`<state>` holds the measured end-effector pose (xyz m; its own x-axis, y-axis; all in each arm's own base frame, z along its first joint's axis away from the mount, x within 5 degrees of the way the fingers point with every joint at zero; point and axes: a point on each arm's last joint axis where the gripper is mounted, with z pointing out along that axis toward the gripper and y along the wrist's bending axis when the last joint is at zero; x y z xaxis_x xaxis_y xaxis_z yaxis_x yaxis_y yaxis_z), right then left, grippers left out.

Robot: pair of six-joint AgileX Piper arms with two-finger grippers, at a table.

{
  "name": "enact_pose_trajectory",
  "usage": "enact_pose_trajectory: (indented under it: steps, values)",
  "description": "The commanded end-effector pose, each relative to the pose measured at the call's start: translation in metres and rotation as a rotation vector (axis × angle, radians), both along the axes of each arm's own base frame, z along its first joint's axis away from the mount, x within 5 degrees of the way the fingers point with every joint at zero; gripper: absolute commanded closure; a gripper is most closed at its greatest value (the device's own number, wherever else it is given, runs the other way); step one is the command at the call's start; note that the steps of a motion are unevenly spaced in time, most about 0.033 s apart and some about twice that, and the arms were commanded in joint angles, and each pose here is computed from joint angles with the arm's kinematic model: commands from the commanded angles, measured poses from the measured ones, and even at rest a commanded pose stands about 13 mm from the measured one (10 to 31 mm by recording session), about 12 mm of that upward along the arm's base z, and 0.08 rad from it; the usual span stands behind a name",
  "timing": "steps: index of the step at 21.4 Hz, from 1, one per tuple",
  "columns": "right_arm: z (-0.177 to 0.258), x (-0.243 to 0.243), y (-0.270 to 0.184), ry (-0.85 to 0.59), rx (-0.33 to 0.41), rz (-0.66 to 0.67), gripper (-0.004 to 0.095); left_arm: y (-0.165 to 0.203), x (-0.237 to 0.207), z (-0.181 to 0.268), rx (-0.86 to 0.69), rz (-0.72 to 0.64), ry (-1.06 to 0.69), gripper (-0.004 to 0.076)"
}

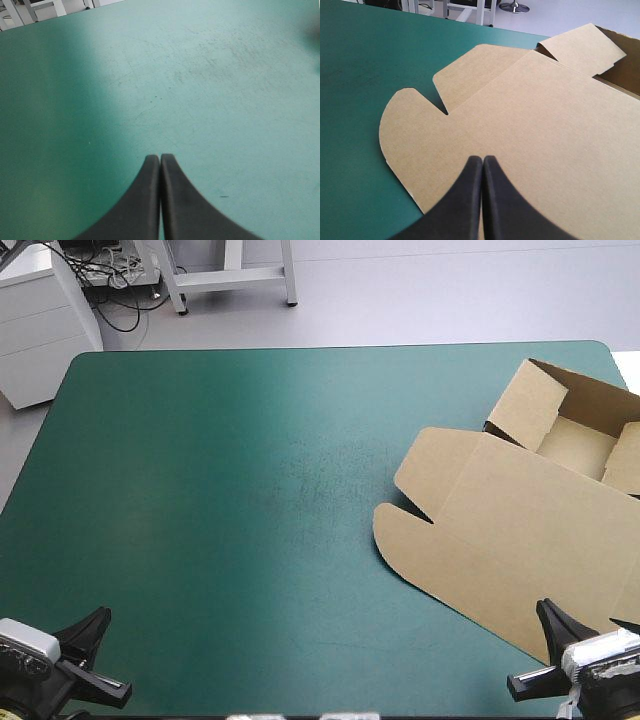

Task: Fold the box

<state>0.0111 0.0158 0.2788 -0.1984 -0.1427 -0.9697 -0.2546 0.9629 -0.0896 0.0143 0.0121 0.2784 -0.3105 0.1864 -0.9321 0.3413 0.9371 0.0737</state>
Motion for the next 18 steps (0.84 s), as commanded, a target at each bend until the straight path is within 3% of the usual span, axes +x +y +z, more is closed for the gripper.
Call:
enact_pose_trajectory:
  steps: [1, 18]
  values:
    - [0.0129, -0.0059, -0.0035, -0.105, 0.046, -0.037, 0.0926, -0.0019, 0.0017, 0.0123, -0.036, -0.013, -0.07, 0.0756]
    - [0.013, -0.0053, -0.0069, -0.107, 0.046, -0.076, 0.0926, -0.0019, 0.0017, 0.0123, -0.036, -0.013, -0.07, 0.0756]
